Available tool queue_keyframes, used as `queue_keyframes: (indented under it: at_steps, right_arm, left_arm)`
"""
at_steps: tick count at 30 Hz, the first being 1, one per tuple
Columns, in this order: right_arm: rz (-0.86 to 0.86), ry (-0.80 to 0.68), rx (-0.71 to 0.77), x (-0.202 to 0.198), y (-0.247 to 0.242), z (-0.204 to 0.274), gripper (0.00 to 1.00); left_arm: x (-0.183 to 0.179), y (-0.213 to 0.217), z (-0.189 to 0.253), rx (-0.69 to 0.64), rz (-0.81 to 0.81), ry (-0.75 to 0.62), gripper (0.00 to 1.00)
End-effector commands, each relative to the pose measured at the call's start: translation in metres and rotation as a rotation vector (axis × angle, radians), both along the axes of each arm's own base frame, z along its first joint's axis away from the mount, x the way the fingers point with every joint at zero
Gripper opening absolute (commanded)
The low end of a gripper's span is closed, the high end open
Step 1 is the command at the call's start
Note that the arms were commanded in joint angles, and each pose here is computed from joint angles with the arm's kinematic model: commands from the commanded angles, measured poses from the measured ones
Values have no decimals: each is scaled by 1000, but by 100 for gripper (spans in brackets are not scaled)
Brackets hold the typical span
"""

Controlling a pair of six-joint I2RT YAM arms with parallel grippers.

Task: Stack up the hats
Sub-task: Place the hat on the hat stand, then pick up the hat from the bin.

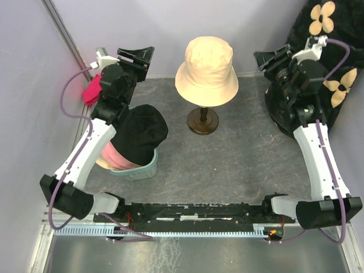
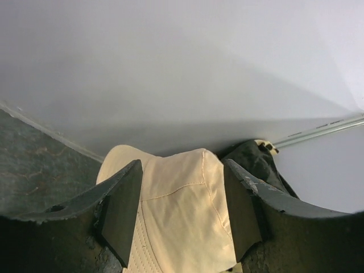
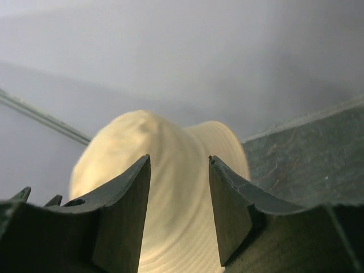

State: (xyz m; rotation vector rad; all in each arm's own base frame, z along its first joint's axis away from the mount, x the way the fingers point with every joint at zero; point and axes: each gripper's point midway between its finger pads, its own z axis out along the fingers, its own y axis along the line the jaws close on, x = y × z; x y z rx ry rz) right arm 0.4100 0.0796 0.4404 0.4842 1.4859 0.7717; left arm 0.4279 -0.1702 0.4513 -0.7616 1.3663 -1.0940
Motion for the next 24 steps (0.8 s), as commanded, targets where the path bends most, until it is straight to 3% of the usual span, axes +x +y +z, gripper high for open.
queue_keyframes:
  at_steps: [1,6,11,19,24]
  right_arm:
    - [88,-130,-300,-36,29,67,54]
    - [284,-200,-403,-58,94,103,54]
    - [492,-234,-472,-81,170,107,54]
    - [747,-144,-592,-116,280,55,56]
    - [796,-52,-639,-127,308,15,56]
  left_arm:
    - [-27,40,29,104,147,-29,66]
    - [-56,68,23,128,232,1,69]
    - [-83,92,14,141,301,31,71]
    - [-121,130,-3,167,425,95,74]
    - [-134,142,-17,173,465,132,76]
